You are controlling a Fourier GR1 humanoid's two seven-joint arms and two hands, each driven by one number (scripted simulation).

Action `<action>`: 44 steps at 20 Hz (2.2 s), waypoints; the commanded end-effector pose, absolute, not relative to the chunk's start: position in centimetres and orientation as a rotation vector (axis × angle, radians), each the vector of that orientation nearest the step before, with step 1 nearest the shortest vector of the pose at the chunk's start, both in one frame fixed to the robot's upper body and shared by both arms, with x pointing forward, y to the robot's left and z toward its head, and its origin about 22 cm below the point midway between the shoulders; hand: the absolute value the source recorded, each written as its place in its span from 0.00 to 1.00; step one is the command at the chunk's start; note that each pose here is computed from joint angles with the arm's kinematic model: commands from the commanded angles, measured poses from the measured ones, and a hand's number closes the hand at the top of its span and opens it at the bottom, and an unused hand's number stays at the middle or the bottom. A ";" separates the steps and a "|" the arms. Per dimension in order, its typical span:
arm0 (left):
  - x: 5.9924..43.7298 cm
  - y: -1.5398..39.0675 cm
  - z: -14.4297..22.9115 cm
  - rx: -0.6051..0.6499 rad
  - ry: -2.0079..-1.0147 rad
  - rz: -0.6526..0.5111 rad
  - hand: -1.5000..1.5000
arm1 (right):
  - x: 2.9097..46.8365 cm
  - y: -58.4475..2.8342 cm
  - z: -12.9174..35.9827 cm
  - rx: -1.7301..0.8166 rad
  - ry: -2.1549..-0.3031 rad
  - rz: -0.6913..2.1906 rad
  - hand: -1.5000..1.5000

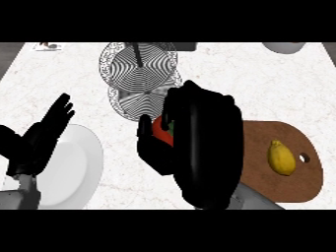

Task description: Pick the bell pepper from the cutting board and place it in the tiered basket

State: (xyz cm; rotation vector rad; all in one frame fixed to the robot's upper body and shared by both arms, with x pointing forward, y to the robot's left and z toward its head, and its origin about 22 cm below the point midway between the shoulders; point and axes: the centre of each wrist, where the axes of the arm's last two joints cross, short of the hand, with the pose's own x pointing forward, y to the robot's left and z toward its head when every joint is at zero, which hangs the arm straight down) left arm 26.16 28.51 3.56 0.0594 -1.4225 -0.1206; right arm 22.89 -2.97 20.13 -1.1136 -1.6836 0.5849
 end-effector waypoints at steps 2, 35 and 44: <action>27.0 27.1 3.9 0.030 -1.422 -0.108 0.50 | 26.1 0.1 22.5 -1.085 -1.561 0.474 1.00; 28.2 27.0 3.8 0.027 -1.437 -0.160 0.50 | 39.1 3.1 19.4 -1.160 -1.561 0.284 1.00; 28.4 28.1 4.9 0.025 -1.454 -0.152 0.50 | 40.7 1.5 15.8 -1.171 -1.562 0.290 0.00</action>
